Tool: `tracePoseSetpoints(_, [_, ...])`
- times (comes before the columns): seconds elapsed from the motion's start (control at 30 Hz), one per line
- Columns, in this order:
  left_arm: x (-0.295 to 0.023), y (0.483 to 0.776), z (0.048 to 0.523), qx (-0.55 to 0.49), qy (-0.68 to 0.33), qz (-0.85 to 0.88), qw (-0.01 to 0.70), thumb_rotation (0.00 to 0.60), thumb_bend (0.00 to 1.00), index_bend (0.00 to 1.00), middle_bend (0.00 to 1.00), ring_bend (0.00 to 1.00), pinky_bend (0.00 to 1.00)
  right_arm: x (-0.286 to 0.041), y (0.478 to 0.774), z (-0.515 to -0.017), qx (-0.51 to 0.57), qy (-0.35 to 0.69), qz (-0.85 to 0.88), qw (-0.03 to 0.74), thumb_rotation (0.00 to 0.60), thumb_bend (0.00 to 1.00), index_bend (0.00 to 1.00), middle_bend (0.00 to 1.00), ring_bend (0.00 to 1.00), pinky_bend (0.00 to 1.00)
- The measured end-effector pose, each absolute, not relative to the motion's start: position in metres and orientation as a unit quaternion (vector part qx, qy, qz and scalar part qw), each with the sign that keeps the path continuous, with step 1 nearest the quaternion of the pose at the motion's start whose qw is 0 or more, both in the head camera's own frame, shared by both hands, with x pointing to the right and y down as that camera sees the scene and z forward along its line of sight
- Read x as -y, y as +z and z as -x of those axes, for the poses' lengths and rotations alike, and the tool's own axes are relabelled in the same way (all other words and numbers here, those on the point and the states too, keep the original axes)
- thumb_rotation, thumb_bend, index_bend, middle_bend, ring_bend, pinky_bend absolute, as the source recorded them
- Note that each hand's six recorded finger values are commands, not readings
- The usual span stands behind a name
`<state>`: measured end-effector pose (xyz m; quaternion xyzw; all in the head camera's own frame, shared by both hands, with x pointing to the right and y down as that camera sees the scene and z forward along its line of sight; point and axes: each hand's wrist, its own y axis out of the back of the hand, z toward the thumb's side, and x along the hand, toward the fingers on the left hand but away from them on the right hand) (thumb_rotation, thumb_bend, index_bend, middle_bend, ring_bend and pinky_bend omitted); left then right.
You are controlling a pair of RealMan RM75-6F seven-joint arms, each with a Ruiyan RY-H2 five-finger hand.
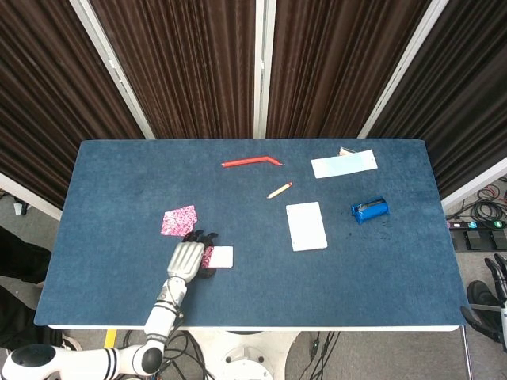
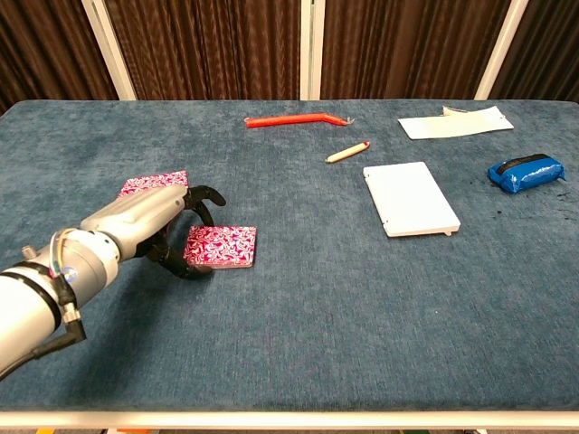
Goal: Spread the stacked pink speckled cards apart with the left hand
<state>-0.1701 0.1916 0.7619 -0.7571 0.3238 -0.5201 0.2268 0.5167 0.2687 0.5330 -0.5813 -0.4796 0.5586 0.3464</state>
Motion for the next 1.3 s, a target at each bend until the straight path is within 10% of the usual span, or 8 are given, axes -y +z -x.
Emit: tracePoseSetpoints(1.3, [-0.1912,0.763,0.1651,-0.352,-0.497,0.764,0.214,0.6,0.22,0.27,0.36,0.1,0.11,-0.2696,0.5396,-0.5238,0.479,0.574,0.577,0.329,0.6,0.12,0.0,0.0,0.0,0.0])
